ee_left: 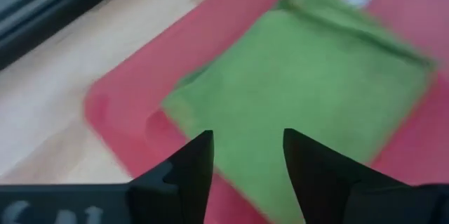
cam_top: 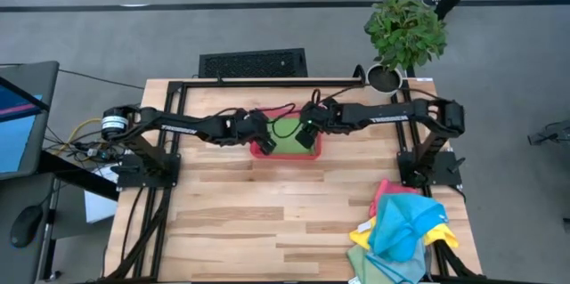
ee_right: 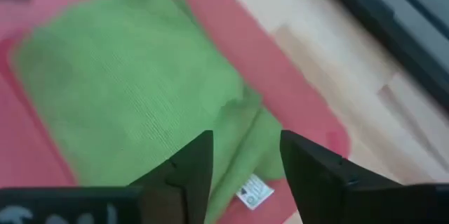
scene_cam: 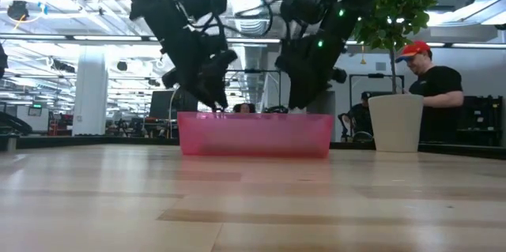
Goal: Fold microfiber towels
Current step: Put the green microfiber cloth into the red bin, then move the red bin to the top of the table, then fold the blue microfiber cloth
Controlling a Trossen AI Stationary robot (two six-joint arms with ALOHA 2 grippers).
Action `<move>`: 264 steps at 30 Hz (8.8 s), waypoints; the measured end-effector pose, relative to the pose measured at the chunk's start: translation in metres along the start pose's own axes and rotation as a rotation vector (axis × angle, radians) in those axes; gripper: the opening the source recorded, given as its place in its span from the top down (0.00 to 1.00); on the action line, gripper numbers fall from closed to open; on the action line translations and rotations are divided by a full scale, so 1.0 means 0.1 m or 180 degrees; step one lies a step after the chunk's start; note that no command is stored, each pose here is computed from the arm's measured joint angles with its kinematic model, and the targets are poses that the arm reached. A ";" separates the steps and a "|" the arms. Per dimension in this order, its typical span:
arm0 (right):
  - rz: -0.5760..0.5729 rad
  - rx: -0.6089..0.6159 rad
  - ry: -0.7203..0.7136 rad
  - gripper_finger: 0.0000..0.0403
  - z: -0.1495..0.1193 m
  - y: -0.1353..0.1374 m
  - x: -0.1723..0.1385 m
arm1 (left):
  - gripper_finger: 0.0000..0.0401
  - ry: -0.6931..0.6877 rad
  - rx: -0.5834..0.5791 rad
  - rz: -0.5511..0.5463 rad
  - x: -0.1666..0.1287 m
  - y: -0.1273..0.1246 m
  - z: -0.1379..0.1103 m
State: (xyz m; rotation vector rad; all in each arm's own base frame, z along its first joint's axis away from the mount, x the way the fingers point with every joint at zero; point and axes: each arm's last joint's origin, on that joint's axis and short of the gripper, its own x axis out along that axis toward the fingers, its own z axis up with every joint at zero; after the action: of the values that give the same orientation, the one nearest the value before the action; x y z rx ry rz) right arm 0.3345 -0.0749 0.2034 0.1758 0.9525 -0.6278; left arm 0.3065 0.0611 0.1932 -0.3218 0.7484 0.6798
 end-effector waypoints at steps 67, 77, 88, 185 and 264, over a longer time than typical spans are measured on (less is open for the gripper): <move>-0.0075 0.0515 -0.0417 0.75 -0.71 -0.08 0.20 | 0.71 -0.0444 0.0026 -0.0879 0.10 0.31 -0.81; 0.0217 0.0552 -0.0759 0.75 -0.46 -0.28 -0.26 | 0.71 -0.0487 0.0059 -0.1361 0.06 0.21 -0.55; 0.0577 0.0223 -0.0718 0.75 -0.58 0.17 -0.14 | 0.71 0.0070 0.0277 -0.1551 0.03 0.11 -0.70; -0.0022 -0.0110 0.2075 0.87 -2.57 1.04 -2.50 | 0.56 -0.0752 0.0142 -0.2319 -0.90 -0.18 -0.55; 0.0355 -0.0624 -0.0231 0.93 -0.27 0.68 -1.73 | 0.41 -0.1684 0.0798 -0.1956 -0.57 -1.10 -0.63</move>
State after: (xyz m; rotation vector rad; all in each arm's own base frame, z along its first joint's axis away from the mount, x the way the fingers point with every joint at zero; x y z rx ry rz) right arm 0.2820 0.0644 0.3175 0.0313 0.9216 -0.4326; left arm 0.3172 -0.0778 0.1936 -0.1165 0.1956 0.0686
